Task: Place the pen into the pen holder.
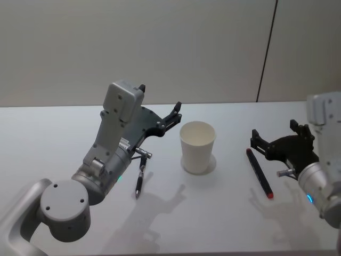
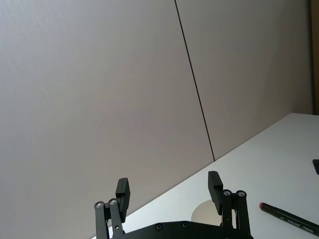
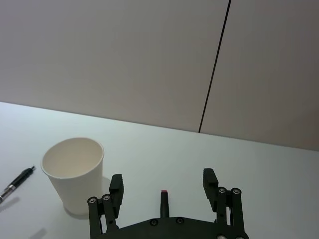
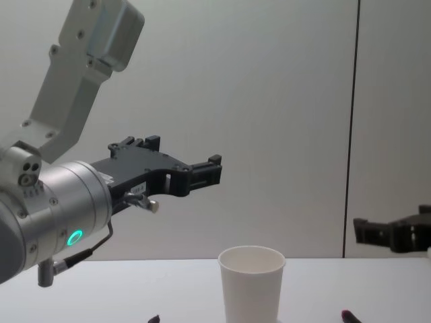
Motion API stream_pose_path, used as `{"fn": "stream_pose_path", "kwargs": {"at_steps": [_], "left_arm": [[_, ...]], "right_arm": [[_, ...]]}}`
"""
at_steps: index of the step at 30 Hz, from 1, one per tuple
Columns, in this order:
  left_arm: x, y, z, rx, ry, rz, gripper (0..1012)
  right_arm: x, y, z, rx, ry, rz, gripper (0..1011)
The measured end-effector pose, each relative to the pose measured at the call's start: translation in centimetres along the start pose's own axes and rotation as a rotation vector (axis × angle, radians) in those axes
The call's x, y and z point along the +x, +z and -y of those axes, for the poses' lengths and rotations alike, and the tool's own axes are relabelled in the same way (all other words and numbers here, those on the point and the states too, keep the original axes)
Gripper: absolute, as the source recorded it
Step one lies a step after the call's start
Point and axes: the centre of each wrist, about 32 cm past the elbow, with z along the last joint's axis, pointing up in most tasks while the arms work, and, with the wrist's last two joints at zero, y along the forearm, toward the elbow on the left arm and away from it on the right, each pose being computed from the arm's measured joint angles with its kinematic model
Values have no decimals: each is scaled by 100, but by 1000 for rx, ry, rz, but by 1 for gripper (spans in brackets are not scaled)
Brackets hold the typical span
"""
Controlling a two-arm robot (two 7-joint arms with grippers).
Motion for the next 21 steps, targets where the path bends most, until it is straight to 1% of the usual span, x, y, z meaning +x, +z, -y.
{"fn": "stream_pose_path", "kwargs": {"at_steps": [2, 8, 9, 13, 16, 17, 21], "left_arm": [[0, 0, 0, 0, 0, 0, 1004], [0, 0, 0, 0, 0, 0, 1004], [0, 0, 0, 0, 0, 0, 1004], [0, 0, 0, 0, 0, 0, 1004], [0, 0, 0, 0, 0, 0, 1004], [0, 0, 0, 0, 0, 0, 1004], [0, 0, 0, 0, 0, 0, 1004]], "right_arm": [[-35, 11, -62, -27, -7, 3, 1001], [-103, 28, -183, -84, -20, 12, 1002], [-103, 28, -183, -84, -20, 12, 1002], [-156, 40, -265, -123, -28, 14, 1002], [-188, 50, -316, -146, -37, 15, 1001], [-188, 50, -316, -146, -37, 15, 1001], [-223, 44, -390, -185, -51, 10, 1002]]}}
